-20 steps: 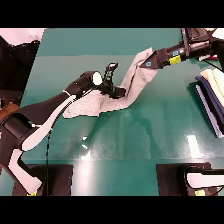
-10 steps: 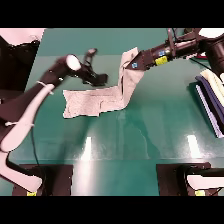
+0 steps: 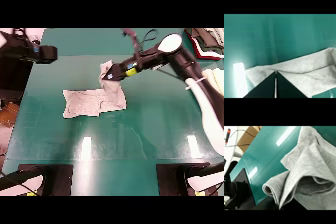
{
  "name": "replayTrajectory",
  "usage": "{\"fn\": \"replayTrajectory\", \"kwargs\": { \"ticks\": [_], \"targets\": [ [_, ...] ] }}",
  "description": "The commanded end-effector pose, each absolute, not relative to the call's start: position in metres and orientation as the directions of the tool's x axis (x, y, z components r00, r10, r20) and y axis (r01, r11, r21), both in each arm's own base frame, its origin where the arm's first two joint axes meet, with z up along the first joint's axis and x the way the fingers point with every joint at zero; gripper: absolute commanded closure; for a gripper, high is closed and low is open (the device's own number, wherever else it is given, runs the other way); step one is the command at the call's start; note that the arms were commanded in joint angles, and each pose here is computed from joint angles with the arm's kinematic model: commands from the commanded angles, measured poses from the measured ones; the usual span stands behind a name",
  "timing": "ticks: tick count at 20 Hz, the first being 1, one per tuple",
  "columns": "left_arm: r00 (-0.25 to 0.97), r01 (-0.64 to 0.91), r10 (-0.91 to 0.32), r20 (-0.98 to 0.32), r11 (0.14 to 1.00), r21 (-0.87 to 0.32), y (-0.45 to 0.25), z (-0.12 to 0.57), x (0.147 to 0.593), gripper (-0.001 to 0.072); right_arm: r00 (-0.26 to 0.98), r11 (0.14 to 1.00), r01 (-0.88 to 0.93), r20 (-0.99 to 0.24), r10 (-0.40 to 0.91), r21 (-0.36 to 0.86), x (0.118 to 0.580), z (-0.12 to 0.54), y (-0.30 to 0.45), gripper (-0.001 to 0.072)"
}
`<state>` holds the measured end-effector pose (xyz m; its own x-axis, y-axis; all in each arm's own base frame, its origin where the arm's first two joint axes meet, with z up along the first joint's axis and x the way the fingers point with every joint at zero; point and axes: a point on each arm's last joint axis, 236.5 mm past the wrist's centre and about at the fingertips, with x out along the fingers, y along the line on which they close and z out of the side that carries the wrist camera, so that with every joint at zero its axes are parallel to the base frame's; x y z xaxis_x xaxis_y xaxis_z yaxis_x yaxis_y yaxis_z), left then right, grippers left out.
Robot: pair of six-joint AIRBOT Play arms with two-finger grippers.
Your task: Fold the shirts.
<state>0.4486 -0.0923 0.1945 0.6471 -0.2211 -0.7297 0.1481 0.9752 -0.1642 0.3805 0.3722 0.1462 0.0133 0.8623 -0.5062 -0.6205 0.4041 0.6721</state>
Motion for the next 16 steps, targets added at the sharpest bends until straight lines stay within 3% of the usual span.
{"fn": "replayTrajectory", "kwargs": {
  "ticks": [1,3,4,6,8,11,13,16],
  "targets": [
    [0.645,0.112,-0.128,-0.753,0.991,-0.073,-0.061,0.212,0.419,0.0683,0.015,0.399,-0.640,-0.508,0.861,0.657,0.383,0.108,0.417,0.0696],
    [0.608,0.121,-0.126,-0.784,0.991,-0.065,-0.061,0.205,0.410,0.0682,0.040,0.407,-0.642,-0.502,0.864,0.650,0.386,0.088,0.443,0.0691],
    [0.597,0.120,-0.124,-0.793,0.991,-0.065,-0.060,0.203,0.407,0.0682,0.043,0.408,-0.647,-0.504,0.863,0.644,0.384,0.077,0.456,0.0642],
    [0.595,0.123,-0.138,-0.792,0.989,-0.080,-0.064,0.203,0.407,0.0682,0.024,0.383,-0.680,-0.502,0.865,0.626,0.370,0.059,0.485,0.0293],
    [0.593,0.123,-0.138,-0.793,0.989,-0.080,-0.064,0.203,0.406,0.0682,-0.047,0.303,-0.742,-0.497,0.867,0.599,0.351,0.062,0.505,0.0181],
    [0.570,0.123,-0.136,-0.811,0.989,-0.080,-0.063,0.198,0.401,0.0682,-0.119,0.255,-0.757,-0.511,0.852,0.601,0.350,0.083,0.483,0.0183],
    [0.566,0.123,-0.136,-0.813,0.989,-0.079,-0.063,0.198,0.400,0.0682,-0.109,0.352,-0.741,-0.620,0.777,0.571,0.368,0.073,0.430,0.0184],
    [0.568,0.123,-0.136,-0.812,0.989,-0.080,-0.063,0.198,0.400,0.0682,-0.037,0.577,-0.664,-0.791,0.611,0.476,0.410,0.046,0.328,0.0184]
  ]
}}
